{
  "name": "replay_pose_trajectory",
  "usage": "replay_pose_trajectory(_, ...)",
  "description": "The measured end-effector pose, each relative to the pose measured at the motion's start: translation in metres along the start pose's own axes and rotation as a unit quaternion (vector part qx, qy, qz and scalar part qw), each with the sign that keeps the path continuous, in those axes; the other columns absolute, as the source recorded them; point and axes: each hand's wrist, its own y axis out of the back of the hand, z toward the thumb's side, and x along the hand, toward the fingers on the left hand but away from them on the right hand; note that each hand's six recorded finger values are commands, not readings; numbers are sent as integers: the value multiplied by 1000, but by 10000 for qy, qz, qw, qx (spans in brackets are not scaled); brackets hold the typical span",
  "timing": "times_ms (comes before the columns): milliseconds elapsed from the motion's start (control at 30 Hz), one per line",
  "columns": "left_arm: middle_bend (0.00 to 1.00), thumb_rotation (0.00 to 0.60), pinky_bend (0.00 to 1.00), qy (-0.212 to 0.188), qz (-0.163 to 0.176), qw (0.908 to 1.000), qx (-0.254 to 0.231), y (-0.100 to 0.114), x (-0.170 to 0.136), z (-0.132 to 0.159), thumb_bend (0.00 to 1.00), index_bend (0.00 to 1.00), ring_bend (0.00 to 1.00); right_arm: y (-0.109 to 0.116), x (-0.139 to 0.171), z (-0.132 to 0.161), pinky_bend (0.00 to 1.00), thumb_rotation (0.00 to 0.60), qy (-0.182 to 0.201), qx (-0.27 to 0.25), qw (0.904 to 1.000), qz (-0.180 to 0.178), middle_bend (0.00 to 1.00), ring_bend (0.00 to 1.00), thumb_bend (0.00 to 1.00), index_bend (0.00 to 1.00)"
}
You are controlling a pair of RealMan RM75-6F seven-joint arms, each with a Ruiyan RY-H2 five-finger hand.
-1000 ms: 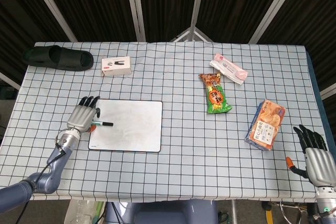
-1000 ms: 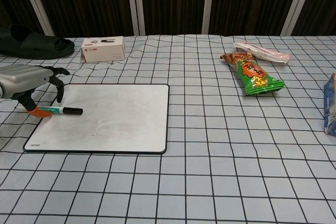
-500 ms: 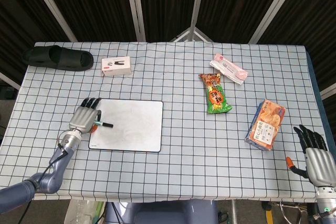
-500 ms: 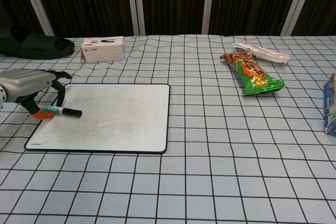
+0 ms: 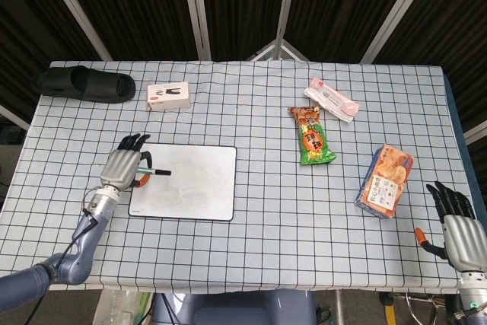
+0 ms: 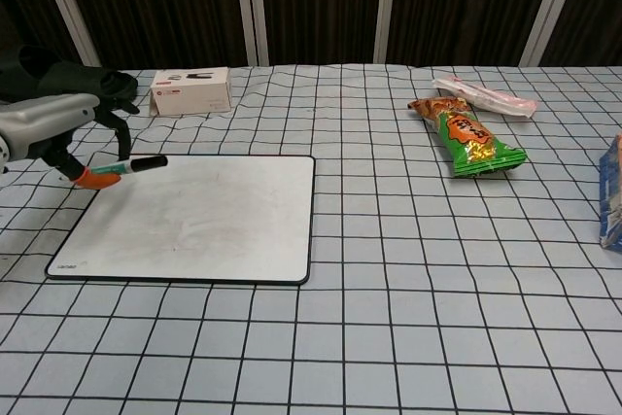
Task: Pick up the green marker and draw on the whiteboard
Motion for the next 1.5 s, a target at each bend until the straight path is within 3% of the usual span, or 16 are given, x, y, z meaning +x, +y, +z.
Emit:
replay_pose_trajectory(133, 92, 600, 79, -54, 248, 9944, -1025, 12, -1, 16, 545, 670, 0, 0, 0, 0, 0, 600, -1, 1, 10000, 4, 0, 0, 354, 0)
replay_pose_trajectory(233, 97, 600, 80, -95, 322, 9836, -1771, 15, 0, 30, 542, 672, 0, 0, -1, 0, 0, 600, -7, 2, 10000, 3, 0, 0, 354, 0)
replay_pose_trajectory(400, 102, 600, 80, -106, 232, 9620, -2718, 2, 7, 54, 541, 676, 0, 0, -1, -1, 0, 600, -26, -16, 10000, 14, 0, 0, 354, 0)
replay_pose_trajectory(500, 109, 600, 80, -109, 128, 9523, -3048, -9, 13, 67, 542, 681, 0, -1, -1, -2, 0, 600, -36, -31, 10000, 22, 0, 0, 354, 0)
replay_pose_trajectory(933, 121, 600, 80, -412, 122, 9345, -3535, -27, 27, 105, 542, 691, 0, 1, -1, -4, 0, 600, -57, -71, 10000, 7, 0, 0, 354, 0)
replay_pose_trajectory(1500, 131, 600, 80, -518, -45, 9335, -3547, -39, 28, 120, 541, 702, 0, 1, 0, -5, 0, 600, -66, -71, 10000, 3, 0, 0, 354, 0)
